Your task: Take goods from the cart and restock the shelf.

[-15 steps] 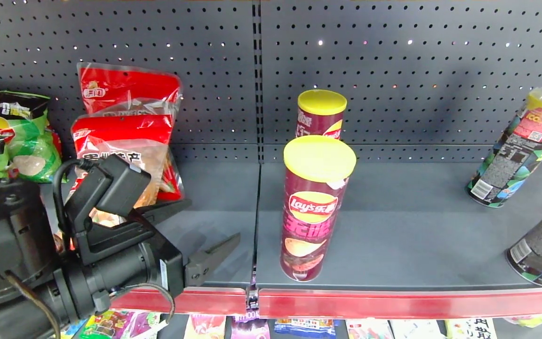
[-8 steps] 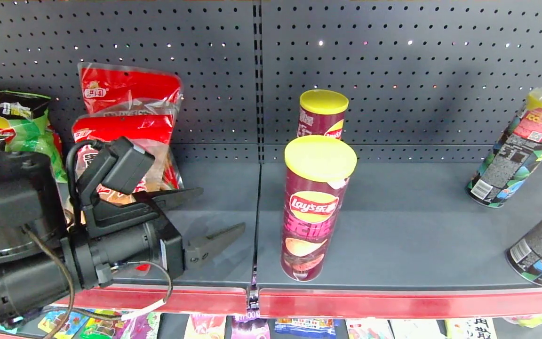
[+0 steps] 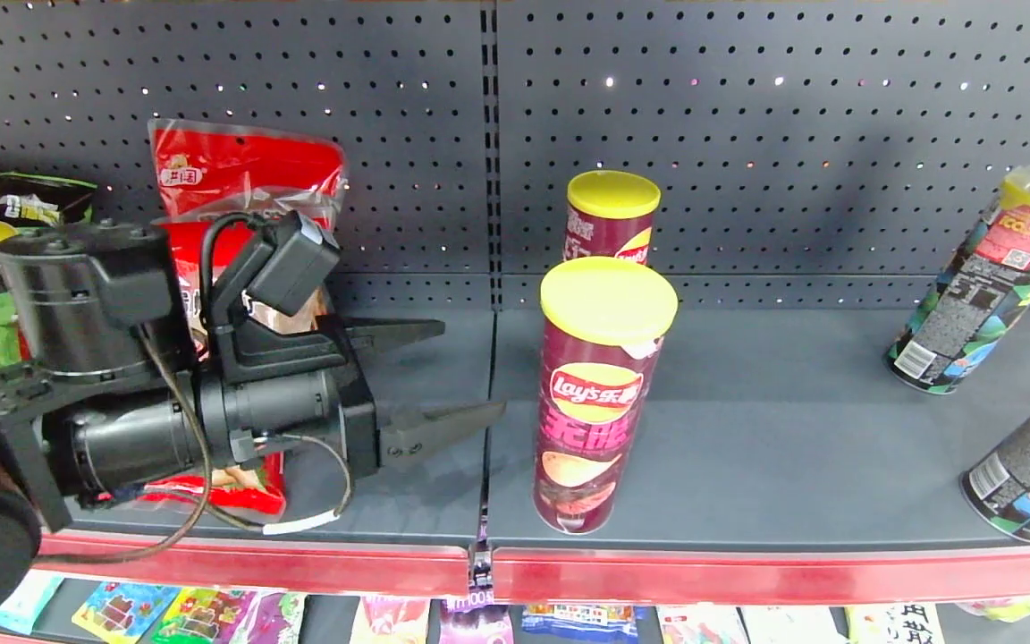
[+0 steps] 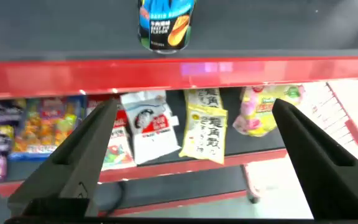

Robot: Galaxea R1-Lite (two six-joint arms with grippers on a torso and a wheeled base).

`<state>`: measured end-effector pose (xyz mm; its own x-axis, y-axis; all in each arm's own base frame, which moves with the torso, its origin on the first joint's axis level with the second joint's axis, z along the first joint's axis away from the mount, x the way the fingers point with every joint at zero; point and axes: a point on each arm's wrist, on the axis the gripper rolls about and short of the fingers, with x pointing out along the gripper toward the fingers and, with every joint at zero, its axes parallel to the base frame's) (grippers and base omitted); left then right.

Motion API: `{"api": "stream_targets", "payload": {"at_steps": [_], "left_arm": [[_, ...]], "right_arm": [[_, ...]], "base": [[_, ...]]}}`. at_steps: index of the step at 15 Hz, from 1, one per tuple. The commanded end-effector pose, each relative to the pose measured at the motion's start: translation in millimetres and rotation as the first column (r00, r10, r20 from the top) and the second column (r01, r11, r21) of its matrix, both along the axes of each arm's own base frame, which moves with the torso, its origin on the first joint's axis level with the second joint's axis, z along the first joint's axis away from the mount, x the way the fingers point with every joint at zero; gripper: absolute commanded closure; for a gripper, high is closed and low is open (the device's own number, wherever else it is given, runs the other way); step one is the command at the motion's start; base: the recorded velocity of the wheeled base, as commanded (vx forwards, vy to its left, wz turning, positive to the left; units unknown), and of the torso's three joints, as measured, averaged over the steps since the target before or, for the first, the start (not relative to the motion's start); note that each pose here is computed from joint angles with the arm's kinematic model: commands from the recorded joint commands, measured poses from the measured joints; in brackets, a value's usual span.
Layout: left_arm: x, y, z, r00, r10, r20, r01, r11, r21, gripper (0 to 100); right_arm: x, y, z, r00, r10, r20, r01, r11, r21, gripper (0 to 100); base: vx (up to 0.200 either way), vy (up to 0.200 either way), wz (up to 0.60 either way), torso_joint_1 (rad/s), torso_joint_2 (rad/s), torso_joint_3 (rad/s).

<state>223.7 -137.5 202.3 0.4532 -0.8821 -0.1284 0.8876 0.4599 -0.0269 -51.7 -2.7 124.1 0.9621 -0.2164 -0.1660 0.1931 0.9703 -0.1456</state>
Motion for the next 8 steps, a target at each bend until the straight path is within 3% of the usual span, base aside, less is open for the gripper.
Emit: {"api": "stream_targets", "payload": {"at_steps": [1,2,3,5,6,8], "left_arm": [[16,3.1,-4.8,1.0,0.007,-0.002,-0.007,1.0,0.011,0],[20,9.0,0.2,0.998,-0.068,0.01,0.069,0.998,-0.01,0],[20,9.0,0.2,0.998,-0.068,0.01,0.069,0.998,-0.01,0],[23,7.3,7.9,0.982,-0.184,0.039,0.186,0.982,-0.032,0],[24,6.3,9.2,0.974,-0.222,0.049,0.224,0.974,-0.034,0],[30,1.4,6.3,0.95,-0.295,0.098,0.297,0.955,-0.01,0]], "right_arm": [[0,-1,-9,1.0,0.019,-0.004,-0.019,1.0,-0.011,0],[1,-1,-23,0.999,0.046,-0.024,-0.047,0.998,-0.043,0],[1,-1,-23,0.999,0.046,-0.024,-0.047,0.998,-0.043,0],[4,1,-30,0.989,0.14,-0.047,-0.141,0.99,-0.03,0],[4,1,-30,0.986,0.158,-0.045,-0.159,0.987,-0.026,0],[5,4,-31,0.96,0.278,-0.044,-0.278,0.961,0.006,0]], "base": [[0.0,0.0,0.0,0.0,0.0,0.0],[0.0,0.0,0.0,0.0,0.0,0.0],[0.0,0.0,0.0,0.0,0.0,0.0],[0.0,0.0,0.0,0.0,0.0,0.0],[0.0,0.0,0.0,0.0,0.0,0.0],[0.0,0.0,0.0,0.0,0.0,0.0]]}}
